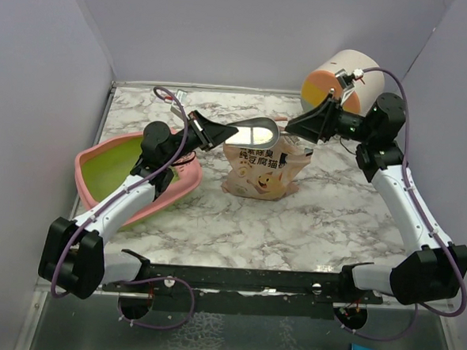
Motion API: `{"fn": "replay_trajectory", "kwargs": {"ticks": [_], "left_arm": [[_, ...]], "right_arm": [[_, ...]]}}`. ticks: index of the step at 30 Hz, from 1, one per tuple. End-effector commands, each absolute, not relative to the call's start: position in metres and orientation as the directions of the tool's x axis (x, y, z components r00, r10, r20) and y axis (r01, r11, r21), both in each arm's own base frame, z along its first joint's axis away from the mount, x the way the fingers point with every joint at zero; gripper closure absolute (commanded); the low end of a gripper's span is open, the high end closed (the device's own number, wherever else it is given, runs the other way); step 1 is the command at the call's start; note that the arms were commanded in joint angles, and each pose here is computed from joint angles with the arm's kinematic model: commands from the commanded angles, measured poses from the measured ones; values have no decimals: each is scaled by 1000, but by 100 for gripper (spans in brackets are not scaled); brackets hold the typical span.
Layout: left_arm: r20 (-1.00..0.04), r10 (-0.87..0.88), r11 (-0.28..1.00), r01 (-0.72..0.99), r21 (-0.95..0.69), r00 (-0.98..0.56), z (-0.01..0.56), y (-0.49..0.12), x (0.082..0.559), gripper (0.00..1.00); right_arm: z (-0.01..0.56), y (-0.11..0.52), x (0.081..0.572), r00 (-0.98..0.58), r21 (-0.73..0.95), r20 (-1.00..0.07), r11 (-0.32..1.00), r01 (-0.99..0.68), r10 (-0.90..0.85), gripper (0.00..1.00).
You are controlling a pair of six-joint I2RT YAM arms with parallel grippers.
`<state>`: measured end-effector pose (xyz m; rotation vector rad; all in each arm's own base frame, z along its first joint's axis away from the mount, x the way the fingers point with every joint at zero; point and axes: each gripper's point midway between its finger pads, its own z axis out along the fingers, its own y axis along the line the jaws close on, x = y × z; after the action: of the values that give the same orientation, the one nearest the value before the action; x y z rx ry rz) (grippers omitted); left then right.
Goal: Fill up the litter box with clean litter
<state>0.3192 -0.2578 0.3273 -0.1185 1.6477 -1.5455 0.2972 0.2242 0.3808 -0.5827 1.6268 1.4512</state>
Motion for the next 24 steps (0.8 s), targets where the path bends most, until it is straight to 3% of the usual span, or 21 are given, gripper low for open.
{"fn": "replay_trajectory", "kwargs": {"ticks": [1, 9, 20, 24], "left_arm": [[-538, -627, 213, 541, -814, -563, 360, -257, 322, 100], [-539, -627, 215, 540, -814, -563, 357, -256, 315, 100], [-536, -628, 220, 532, -817, -564, 355, -257, 320, 100], [-540, -631, 222, 537, -814, -557, 357, -256, 320, 100]], "right_arm": [[379, 228, 300, -506, 537, -843, 257, -803, 181, 49], [371, 223, 309, -491, 528, -849, 331, -782, 195, 43], [371, 224, 301, -495, 527, -850, 310, -791, 183, 61], [367, 223, 301, -503, 532, -846, 316, -785, 177, 60]]}}
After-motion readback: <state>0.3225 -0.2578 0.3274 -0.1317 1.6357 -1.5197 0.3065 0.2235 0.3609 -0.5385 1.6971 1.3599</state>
